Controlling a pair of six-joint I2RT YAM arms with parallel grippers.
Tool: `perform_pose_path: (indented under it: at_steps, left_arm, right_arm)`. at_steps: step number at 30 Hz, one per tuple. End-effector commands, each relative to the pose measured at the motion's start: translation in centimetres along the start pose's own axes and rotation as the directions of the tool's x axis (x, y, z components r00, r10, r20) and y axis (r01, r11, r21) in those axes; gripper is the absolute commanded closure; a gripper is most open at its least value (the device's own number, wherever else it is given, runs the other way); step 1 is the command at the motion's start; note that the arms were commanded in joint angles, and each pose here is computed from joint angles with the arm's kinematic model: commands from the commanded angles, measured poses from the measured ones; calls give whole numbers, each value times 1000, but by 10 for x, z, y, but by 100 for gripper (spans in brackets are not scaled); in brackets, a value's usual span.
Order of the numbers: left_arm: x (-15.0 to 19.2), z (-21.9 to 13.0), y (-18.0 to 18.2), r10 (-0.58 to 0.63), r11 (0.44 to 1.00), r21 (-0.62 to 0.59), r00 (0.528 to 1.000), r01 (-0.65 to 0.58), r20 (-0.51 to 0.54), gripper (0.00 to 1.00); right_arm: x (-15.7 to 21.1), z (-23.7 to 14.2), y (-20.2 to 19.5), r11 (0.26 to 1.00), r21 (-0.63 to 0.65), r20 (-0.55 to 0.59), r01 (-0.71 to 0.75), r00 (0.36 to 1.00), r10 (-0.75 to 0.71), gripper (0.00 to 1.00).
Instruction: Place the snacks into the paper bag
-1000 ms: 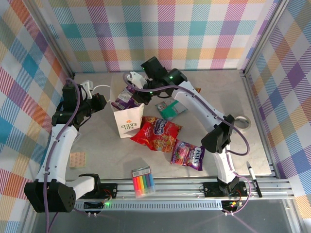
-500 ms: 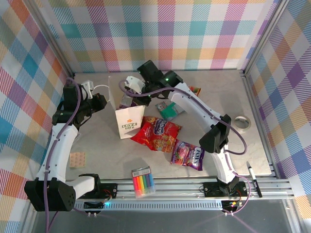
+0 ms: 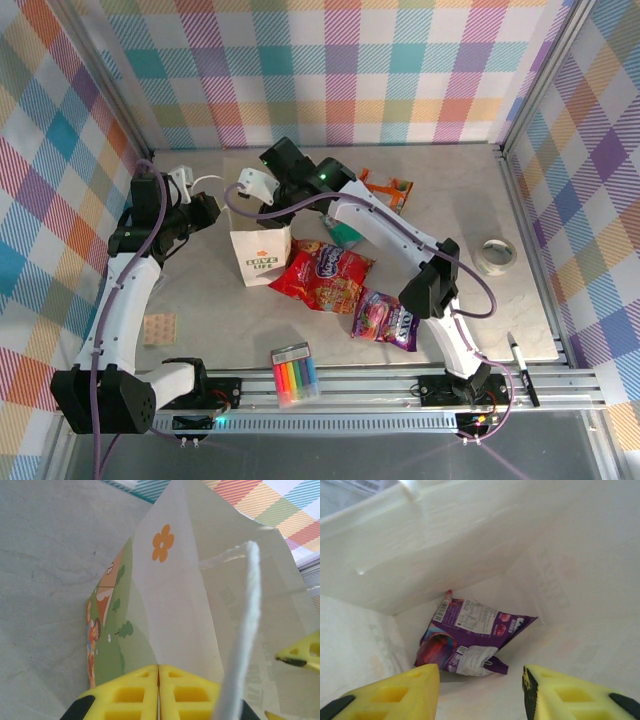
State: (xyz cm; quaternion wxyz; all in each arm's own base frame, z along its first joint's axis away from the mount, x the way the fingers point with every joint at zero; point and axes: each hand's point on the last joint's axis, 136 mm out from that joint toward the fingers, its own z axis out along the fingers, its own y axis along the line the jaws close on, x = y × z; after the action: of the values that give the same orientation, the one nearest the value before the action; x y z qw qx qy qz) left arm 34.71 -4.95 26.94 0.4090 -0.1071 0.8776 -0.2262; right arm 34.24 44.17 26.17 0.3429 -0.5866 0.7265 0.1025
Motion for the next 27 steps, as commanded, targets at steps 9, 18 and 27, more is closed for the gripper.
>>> perform_pose_path:
  at_steps: [9, 18, 27]
  left_arm:
    - [-5, -4, -1, 13, 1000, 6, 1000, -13, 22, 91]
    - [-5, -4, -1, 13, 1000, 7, 1000, -13, 23, 91]
    - [-5, -5, -1, 13, 1000, 6, 1000, -13, 22, 91]
  right_arm:
    - [-32, -63, -20, 989, 104, 151, -103, 985, 87, 37]
    - [-37, -81, -20, 986, 103, 202, -135, 973, 112, 36]
    - [-27, -107, -20, 975, 135, 241, -175, 960, 139, 30]
